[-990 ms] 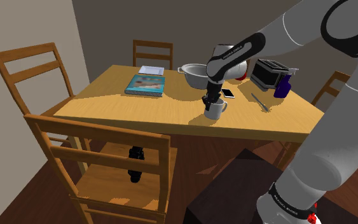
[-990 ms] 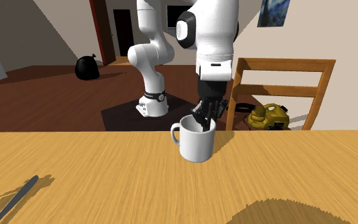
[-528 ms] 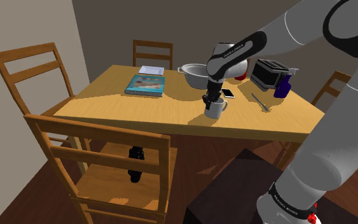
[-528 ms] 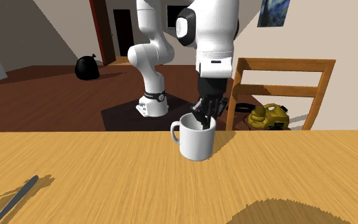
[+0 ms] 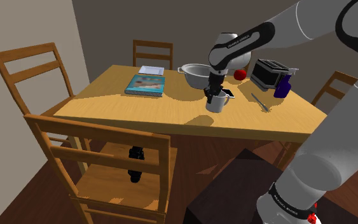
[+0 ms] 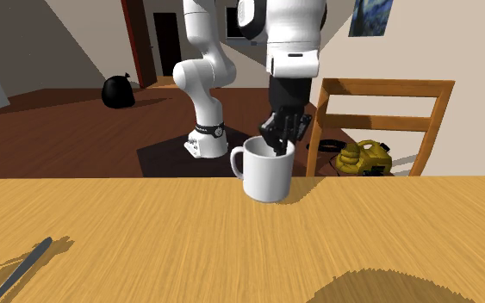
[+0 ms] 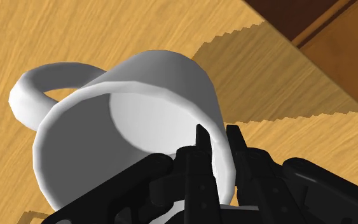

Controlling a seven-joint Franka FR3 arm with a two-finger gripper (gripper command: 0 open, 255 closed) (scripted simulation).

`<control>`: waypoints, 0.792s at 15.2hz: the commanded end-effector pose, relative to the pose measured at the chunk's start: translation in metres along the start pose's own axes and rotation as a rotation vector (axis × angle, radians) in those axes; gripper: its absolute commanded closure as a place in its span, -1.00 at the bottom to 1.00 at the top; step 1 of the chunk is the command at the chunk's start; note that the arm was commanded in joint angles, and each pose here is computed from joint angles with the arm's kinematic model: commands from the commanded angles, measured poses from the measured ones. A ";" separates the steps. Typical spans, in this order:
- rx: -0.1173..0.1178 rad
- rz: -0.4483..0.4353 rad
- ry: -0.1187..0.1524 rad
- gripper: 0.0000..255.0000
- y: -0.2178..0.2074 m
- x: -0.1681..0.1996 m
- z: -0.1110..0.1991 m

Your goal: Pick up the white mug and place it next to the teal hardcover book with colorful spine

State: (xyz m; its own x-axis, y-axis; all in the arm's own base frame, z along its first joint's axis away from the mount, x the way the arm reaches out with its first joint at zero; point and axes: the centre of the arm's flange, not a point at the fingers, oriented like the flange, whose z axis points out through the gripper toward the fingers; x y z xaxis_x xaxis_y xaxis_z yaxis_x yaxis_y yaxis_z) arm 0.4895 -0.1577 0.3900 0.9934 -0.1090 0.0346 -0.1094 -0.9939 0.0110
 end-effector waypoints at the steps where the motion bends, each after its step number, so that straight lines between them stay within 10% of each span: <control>1: 0.000 0.000 0.000 1.00 0.000 0.001 -0.011; 12: 0.000 0.000 0.000 1.00 0.000 0.003 -0.069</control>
State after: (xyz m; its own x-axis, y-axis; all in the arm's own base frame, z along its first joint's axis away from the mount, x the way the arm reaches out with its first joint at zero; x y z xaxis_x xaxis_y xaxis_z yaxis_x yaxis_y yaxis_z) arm 0.4907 -0.1578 0.4539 0.9934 -0.1090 0.0345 -0.1095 -0.9939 0.0109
